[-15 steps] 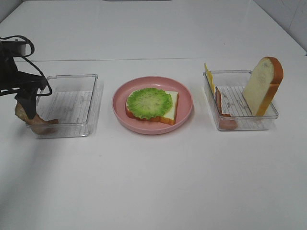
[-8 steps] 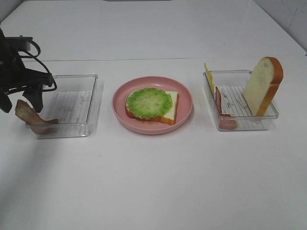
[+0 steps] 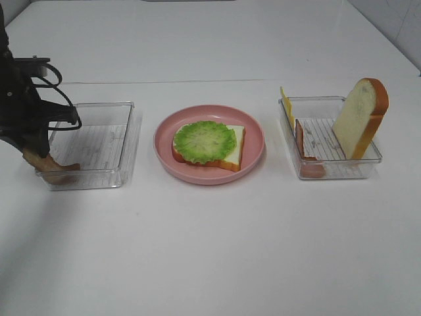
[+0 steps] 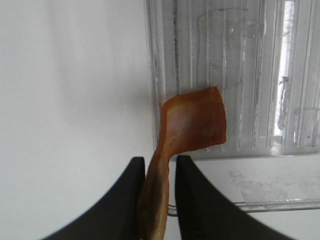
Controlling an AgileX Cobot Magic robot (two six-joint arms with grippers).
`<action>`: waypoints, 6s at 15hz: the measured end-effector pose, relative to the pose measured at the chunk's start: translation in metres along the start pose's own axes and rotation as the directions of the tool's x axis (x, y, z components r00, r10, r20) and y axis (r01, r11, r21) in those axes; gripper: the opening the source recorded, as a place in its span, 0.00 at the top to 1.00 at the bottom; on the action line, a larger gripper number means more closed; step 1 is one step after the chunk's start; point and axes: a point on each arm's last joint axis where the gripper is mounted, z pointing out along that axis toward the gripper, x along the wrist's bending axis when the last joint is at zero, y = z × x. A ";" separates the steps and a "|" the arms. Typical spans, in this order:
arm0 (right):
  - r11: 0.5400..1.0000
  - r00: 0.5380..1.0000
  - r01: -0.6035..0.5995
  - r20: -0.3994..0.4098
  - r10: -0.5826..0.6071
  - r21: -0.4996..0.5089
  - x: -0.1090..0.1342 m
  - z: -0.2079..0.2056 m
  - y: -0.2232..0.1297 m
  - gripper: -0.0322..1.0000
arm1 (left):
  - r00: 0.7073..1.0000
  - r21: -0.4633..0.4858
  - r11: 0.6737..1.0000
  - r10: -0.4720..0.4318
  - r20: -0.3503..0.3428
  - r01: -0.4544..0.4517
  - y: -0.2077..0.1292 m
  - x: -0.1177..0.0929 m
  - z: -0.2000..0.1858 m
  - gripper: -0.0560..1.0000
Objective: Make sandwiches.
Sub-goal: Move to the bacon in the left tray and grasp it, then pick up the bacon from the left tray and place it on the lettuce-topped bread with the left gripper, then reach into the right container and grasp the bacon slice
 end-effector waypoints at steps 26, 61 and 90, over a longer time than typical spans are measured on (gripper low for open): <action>1.000 1.000 0.000 0.000 0.000 0.000 0.000 0.000 0.000 0.27 | 0.593 -0.142 0.980 0.034 0.804 0.136 0.053 -0.135 -0.036 0.95; 1.000 1.000 -0.001 -0.003 0.001 0.000 0.000 0.000 0.000 0.27 | 0.687 -0.110 0.992 0.042 0.726 0.055 0.056 -0.143 0.045 0.46; 1.000 1.000 -0.001 -0.003 0.001 0.000 0.000 0.000 0.000 0.27 | 0.925 -0.469 0.853 0.340 0.168 -0.228 -0.028 -0.072 -0.255 0.23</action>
